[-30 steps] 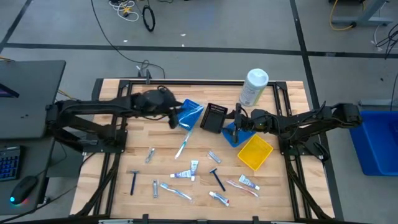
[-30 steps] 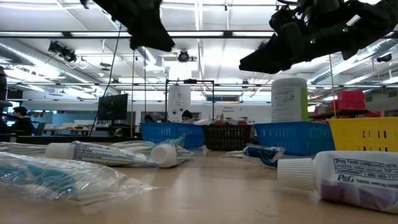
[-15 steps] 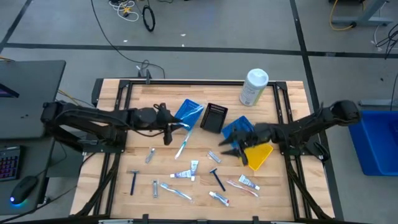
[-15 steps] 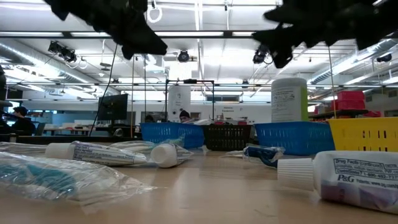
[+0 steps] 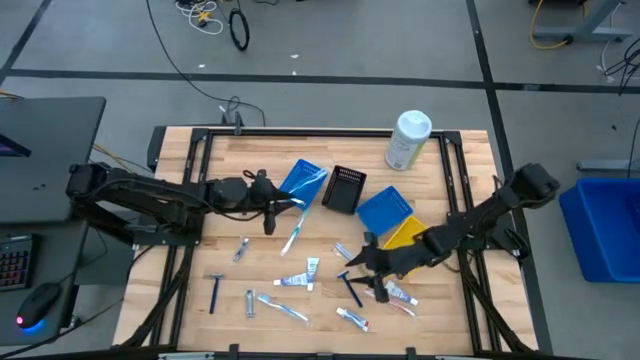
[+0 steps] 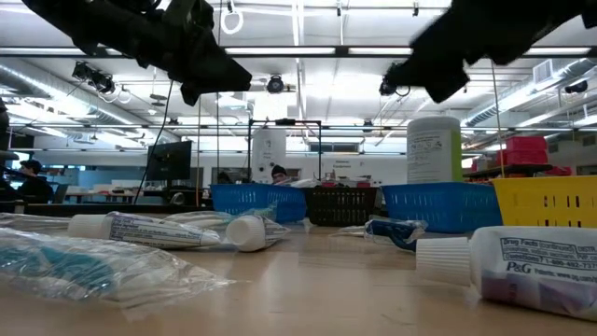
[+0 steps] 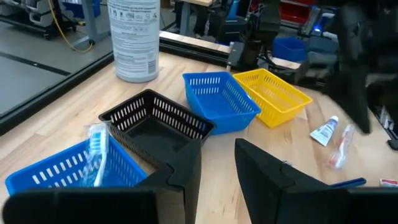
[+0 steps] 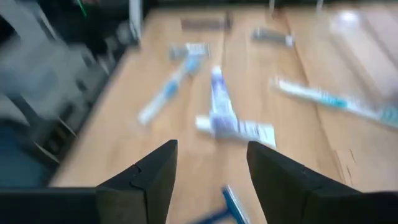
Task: Pick & Place Travel size toiletries
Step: Put the right blue razor into the black basket
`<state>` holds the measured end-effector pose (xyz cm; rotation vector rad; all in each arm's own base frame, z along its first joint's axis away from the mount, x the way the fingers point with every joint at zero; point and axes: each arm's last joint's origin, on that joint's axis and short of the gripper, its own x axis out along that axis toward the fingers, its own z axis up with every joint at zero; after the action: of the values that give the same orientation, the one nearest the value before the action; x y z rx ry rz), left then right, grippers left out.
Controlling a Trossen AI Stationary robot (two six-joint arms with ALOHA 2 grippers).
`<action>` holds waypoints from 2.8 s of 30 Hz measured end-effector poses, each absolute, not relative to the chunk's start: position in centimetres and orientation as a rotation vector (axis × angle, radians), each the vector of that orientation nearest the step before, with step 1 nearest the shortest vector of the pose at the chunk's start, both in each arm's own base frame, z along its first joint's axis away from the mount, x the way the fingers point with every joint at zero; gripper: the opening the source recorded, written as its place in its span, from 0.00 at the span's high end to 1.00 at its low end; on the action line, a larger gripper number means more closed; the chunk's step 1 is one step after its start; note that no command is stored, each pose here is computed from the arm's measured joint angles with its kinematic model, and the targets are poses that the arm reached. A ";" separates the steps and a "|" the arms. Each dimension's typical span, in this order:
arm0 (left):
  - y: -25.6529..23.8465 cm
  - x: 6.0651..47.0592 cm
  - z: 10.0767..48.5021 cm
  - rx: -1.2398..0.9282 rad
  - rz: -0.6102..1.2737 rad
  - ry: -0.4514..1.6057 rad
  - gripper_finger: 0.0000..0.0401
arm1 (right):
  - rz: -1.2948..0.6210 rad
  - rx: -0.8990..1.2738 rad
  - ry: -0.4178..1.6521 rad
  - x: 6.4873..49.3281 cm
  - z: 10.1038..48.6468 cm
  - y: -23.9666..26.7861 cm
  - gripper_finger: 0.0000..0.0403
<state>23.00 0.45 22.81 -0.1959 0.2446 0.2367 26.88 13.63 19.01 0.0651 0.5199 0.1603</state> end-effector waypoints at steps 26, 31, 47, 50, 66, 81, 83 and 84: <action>0.3 23.0 22.7 -0.197 0.200 0.256 0.74 | 0.251 -0.182 0.884 30.5 12.4 10.9 0.46; 0.3 23.0 22.8 -0.197 0.200 0.256 0.74 | 0.270 -0.176 0.887 30.7 12.4 10.5 0.54; 0.3 23.0 22.8 -0.197 0.203 0.256 0.74 | 0.335 -0.156 0.891 30.7 12.4 10.5 0.65; 0.3 23.0 22.8 -0.196 0.204 0.256 0.74 | 0.327 -0.178 0.887 30.7 12.4 10.5 0.66; 0.4 23.0 22.8 -0.191 0.219 0.251 0.74 | 0.333 -0.202 0.878 31.0 11.6 10.5 0.71; 0.4 23.0 22.8 -0.191 0.218 0.251 0.74 | 0.361 -0.191 0.888 31.0 11.6 10.6 0.89; 0.4 23.0 22.8 -0.191 0.218 0.250 0.74 | 0.360 -0.191 0.888 31.0 11.6 10.6 0.89; 0.4 23.0 22.8 -0.191 0.218 0.250 0.74 | 0.360 -0.190 0.886 31.0 11.6 10.6 0.89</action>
<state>23.01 0.39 22.78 -0.1912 0.2504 0.2185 30.97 10.60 11.58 -0.1904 0.8860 0.3601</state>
